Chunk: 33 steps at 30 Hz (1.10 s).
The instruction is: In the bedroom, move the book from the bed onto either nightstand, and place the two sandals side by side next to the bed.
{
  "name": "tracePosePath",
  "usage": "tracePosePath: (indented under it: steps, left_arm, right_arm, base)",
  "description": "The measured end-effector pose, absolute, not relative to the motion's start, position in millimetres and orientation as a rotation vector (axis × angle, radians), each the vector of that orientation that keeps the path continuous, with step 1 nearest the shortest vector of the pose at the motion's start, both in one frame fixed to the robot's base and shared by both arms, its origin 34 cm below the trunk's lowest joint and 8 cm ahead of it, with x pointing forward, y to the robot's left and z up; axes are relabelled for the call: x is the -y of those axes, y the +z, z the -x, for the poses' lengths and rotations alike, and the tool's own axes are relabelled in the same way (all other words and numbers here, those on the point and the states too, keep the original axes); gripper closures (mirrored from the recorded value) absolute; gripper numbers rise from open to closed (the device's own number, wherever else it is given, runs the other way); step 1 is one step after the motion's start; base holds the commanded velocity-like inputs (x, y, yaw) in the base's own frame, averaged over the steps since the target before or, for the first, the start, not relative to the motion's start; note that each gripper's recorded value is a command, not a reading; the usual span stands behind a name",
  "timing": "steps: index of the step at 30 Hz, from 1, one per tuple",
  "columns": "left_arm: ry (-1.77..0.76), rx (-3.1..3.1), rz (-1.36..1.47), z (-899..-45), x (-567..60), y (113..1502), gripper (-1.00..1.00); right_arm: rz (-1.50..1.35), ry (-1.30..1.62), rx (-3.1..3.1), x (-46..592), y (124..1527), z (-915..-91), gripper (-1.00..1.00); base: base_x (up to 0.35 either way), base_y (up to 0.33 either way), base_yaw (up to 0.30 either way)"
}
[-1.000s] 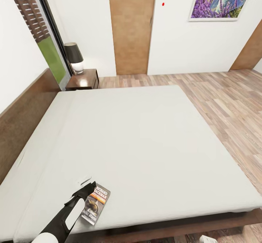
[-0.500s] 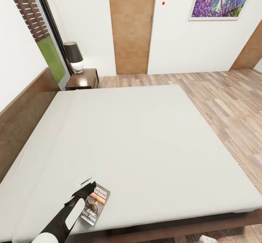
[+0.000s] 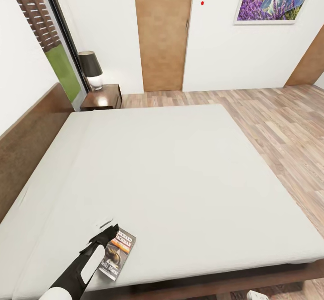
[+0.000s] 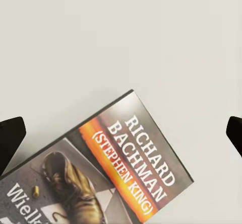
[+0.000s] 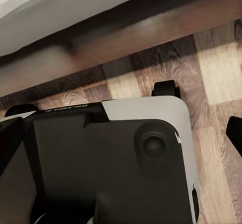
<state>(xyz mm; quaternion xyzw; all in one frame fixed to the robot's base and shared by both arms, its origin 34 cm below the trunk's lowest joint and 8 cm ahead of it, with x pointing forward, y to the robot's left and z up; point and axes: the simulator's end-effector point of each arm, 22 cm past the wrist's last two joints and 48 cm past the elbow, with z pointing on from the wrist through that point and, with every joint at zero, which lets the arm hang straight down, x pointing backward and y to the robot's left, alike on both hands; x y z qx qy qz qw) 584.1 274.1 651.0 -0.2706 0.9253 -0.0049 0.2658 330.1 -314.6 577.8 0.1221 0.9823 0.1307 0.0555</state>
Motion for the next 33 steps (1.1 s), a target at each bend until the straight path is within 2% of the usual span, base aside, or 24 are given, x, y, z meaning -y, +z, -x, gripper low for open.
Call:
tracePosePath:
  steps: [33]
  left_arm:
    - [-0.014,-2.497,0.731,-595,-274,619,-1.00]
  right_arm:
    - [-0.370,0.397,-2.980,315,545,-340,-1.00]
  base:
    - [0.000,0.000,0.000]
